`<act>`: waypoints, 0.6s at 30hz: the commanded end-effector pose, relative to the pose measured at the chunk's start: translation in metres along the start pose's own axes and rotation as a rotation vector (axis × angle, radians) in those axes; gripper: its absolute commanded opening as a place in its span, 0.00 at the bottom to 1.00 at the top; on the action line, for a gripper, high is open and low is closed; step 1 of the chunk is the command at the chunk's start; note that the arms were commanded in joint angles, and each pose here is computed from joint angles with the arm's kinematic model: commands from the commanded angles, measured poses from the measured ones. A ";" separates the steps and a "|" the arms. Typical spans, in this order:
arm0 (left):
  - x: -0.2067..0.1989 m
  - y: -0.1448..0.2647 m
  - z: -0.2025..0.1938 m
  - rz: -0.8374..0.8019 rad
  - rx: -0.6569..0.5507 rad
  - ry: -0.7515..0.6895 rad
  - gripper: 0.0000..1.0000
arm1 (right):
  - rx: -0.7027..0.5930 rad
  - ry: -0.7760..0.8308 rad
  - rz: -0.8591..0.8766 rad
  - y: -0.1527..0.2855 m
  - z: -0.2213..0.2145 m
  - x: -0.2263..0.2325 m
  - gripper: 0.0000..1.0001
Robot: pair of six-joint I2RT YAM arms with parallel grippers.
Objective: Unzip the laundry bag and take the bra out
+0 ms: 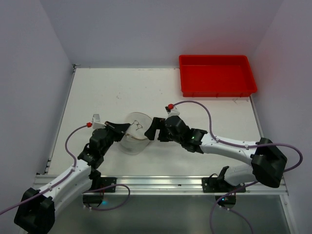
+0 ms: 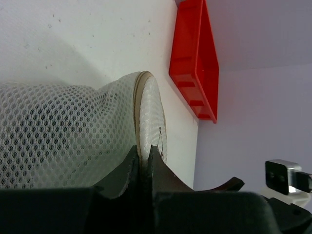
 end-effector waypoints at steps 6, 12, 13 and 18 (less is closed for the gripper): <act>-0.028 -0.001 0.005 -0.156 -0.045 0.119 0.00 | -0.061 -0.297 0.070 -0.012 0.016 -0.007 0.88; -0.027 0.000 0.006 -0.181 -0.056 0.147 0.00 | -0.060 -0.354 0.125 -0.025 0.021 0.000 0.84; -0.028 0.000 0.006 -0.190 -0.053 0.151 0.00 | -0.046 -0.362 0.122 -0.030 0.018 -0.002 0.83; -0.024 0.002 0.002 -0.192 -0.031 0.150 0.00 | -0.061 -0.385 0.134 -0.042 0.021 -0.005 0.70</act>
Point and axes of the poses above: each gripper's point midway between its finger pads, its own y axis back along the fingers, its own x axis along the line the jaws close on, z = x × y, the point moved 4 cm from there along y, back along the fingers, and after that the axes turned 13 degrees about y, right-handed, at the moved point
